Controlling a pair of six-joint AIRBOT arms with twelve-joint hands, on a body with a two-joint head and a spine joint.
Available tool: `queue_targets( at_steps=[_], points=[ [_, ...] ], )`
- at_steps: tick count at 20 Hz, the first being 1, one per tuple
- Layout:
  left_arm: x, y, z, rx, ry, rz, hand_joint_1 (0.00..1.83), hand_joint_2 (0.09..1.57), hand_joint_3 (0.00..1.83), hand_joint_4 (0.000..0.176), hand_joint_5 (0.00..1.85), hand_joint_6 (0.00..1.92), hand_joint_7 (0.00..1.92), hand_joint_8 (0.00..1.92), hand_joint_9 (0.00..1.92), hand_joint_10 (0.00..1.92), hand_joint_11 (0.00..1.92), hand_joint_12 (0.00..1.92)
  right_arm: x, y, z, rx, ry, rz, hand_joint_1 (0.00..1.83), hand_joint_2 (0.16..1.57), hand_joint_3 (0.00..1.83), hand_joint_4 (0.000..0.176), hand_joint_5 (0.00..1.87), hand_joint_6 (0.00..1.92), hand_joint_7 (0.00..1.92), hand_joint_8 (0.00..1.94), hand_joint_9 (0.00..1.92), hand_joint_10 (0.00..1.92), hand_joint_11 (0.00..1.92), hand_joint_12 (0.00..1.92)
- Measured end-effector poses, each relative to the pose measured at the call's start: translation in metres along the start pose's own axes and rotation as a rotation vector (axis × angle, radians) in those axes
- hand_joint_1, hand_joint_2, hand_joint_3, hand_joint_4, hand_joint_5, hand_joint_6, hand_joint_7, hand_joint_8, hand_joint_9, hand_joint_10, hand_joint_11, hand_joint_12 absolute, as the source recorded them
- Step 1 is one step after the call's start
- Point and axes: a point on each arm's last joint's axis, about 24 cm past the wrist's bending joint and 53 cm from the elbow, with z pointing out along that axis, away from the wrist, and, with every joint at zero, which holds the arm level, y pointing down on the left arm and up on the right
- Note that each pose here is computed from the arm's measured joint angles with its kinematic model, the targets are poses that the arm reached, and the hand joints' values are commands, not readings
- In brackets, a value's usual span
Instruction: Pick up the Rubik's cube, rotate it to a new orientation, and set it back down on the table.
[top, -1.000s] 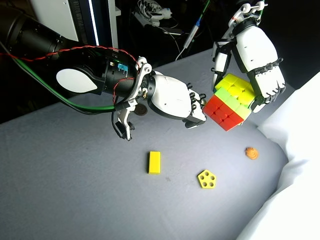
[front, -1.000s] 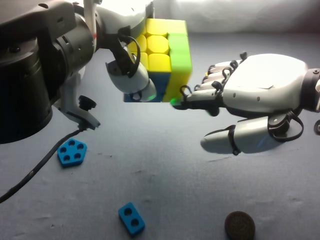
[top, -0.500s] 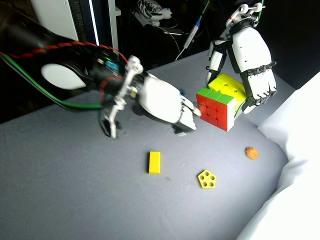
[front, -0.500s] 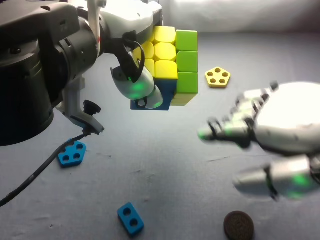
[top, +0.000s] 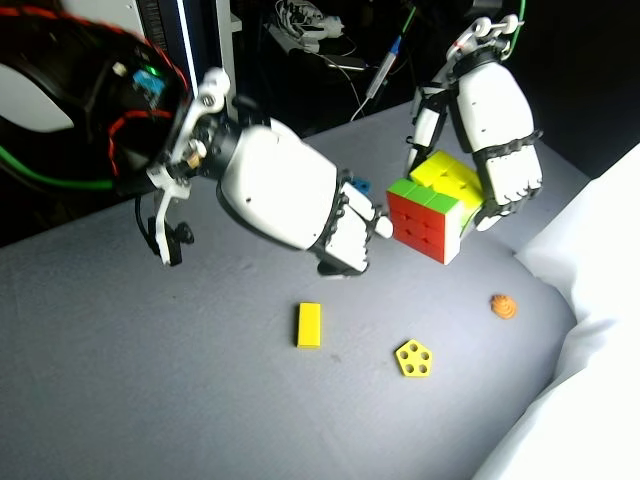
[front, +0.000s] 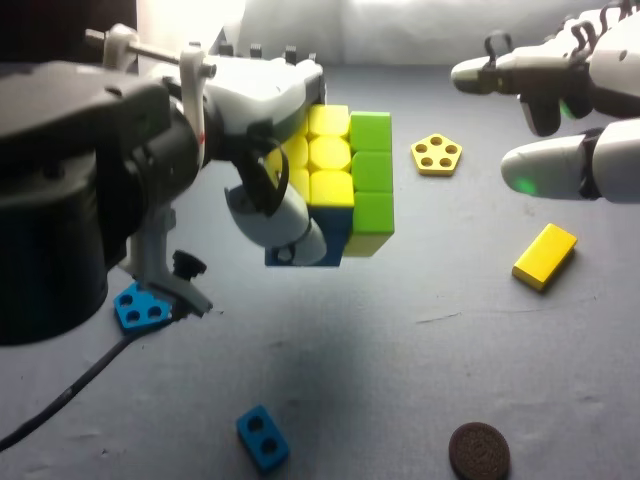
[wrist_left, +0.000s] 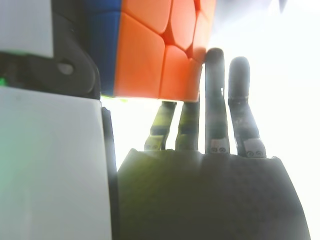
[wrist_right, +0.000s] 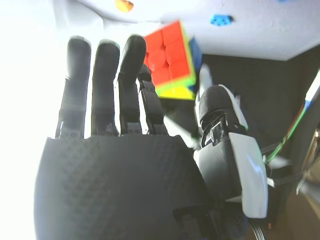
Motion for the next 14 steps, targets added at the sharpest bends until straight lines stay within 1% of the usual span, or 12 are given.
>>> queue_targets(
  at_steps=[2, 3, 4, 5, 6, 7, 8, 9, 10, 11, 12, 14],
  points=[
    [0.007, 0.007, 0.001, -0.009, 0.009, -0.003, 1.09, 1.20, 0.00, 0.000, 0.17, 1.27, 0.18, 1.38, 0.18, 1.42, 0.02, 1.56, 0.001, -0.001, 0.001, -0.001, 0.000, -0.001, 0.00, 1.33, 0.00, 0.000, 0.16, 0.01, 0.35, 1.46, 0.28, 1.90, 0.17, 1.92],
    [0.012, 0.011, 0.001, -0.015, 0.017, -0.015, 1.09, 1.20, 0.00, 0.000, 0.17, 1.27, 0.18, 1.38, 0.18, 1.42, 0.02, 1.56, 0.003, -0.001, 0.002, -0.002, 0.002, -0.002, 0.00, 1.33, 0.00, 0.000, 0.16, 0.01, 0.35, 1.46, 0.28, 1.90, 0.17, 1.92],
    [0.018, 0.015, 0.001, -0.019, 0.028, -0.019, 1.05, 1.20, 0.00, 0.000, 0.17, 1.27, 0.15, 1.40, 0.16, 1.42, 0.01, 1.56, 0.005, -0.001, 0.002, -0.002, 0.005, -0.005, 0.00, 1.33, 0.00, 0.000, 0.17, 0.01, 0.33, 1.46, 0.26, 1.90, 0.16, 1.92],
    [0.021, 0.016, 0.001, -0.017, 0.035, -0.022, 1.08, 1.21, 0.00, 0.000, 0.21, 1.24, 0.18, 1.38, 0.18, 1.41, 0.03, 1.55, 0.006, 0.000, 0.003, -0.005, 0.005, -0.007, 0.00, 1.32, 0.00, 0.000, 0.17, 0.01, 0.33, 1.47, 0.26, 1.91, 0.17, 1.92],
    [0.025, 0.018, 0.001, -0.014, 0.040, -0.018, 1.10, 1.21, 0.00, 0.000, 0.20, 1.26, 0.19, 1.38, 0.18, 1.43, 0.03, 1.56, 0.004, 0.001, 0.003, -0.013, -0.007, -0.007, 0.00, 1.32, 0.00, 0.000, 0.17, 0.01, 0.34, 1.47, 0.28, 1.91, 0.19, 1.92],
    [0.027, 0.020, 0.001, -0.016, 0.043, -0.020, 1.08, 1.22, 0.00, 0.000, 0.16, 1.32, 0.16, 1.40, 0.16, 1.44, 0.03, 1.57, 0.002, 0.002, 0.003, -0.017, -0.014, -0.008, 0.00, 1.32, 0.00, 0.000, 0.16, 0.00, 0.34, 1.47, 0.29, 1.90, 0.19, 1.92],
    [0.029, 0.022, 0.001, -0.014, 0.041, -0.022, 1.06, 1.23, 0.01, 0.000, 0.15, 1.36, 0.16, 1.41, 0.16, 1.43, 0.02, 1.55, 0.002, 0.003, 0.003, -0.019, -0.015, -0.007, 0.00, 1.32, 0.00, 0.000, 0.16, 0.00, 0.34, 1.47, 0.29, 1.90, 0.19, 1.92],
    [0.033, 0.027, 0.001, -0.020, 0.045, -0.032, 1.03, 1.23, 0.00, 0.000, 0.12, 1.39, 0.15, 1.42, 0.16, 1.44, 0.02, 1.55, 0.002, 0.003, 0.003, -0.022, -0.017, -0.008, 0.00, 1.32, 0.00, 0.000, 0.16, 0.00, 0.34, 1.48, 0.28, 1.91, 0.18, 1.92],
    [0.035, 0.028, 0.001, -0.020, 0.047, -0.031, 1.03, 1.22, 0.00, 0.000, 0.12, 1.39, 0.15, 1.43, 0.16, 1.44, 0.01, 1.55, 0.002, 0.003, 0.003, -0.022, -0.016, -0.007, 0.00, 1.32, 0.00, 0.000, 0.16, 0.00, 0.34, 1.48, 0.28, 1.92, 0.18, 1.92],
    [0.038, 0.032, 0.001, -0.022, 0.051, -0.040, 1.04, 1.22, 0.00, 0.000, 0.14, 1.37, 0.16, 1.41, 0.16, 1.43, 0.01, 1.56, 0.002, 0.004, 0.004, -0.024, -0.016, -0.008, 0.00, 1.32, 0.00, 0.000, 0.15, 0.00, 0.33, 1.48, 0.28, 1.92, 0.17, 1.92],
    [0.042, 0.036, 0.001, -0.028, 0.059, -0.039, 1.05, 1.21, 0.00, 0.000, 0.17, 1.32, 0.17, 1.41, 0.16, 1.43, 0.01, 1.57, 0.004, 0.005, 0.005, -0.028, -0.013, -0.007, 0.00, 1.32, 0.00, 0.000, 0.16, 0.00, 0.34, 1.48, 0.29, 1.92, 0.18, 1.92],
    [0.045, 0.039, 0.002, -0.032, 0.065, -0.043, 1.04, 1.21, 0.00, 0.000, 0.17, 1.32, 0.16, 1.41, 0.16, 1.44, 0.01, 1.58, 0.007, 0.004, 0.005, -0.024, -0.005, -0.008, 0.00, 1.32, 0.00, 0.000, 0.16, 0.00, 0.34, 1.48, 0.30, 1.92, 0.21, 1.92]
  ],
)
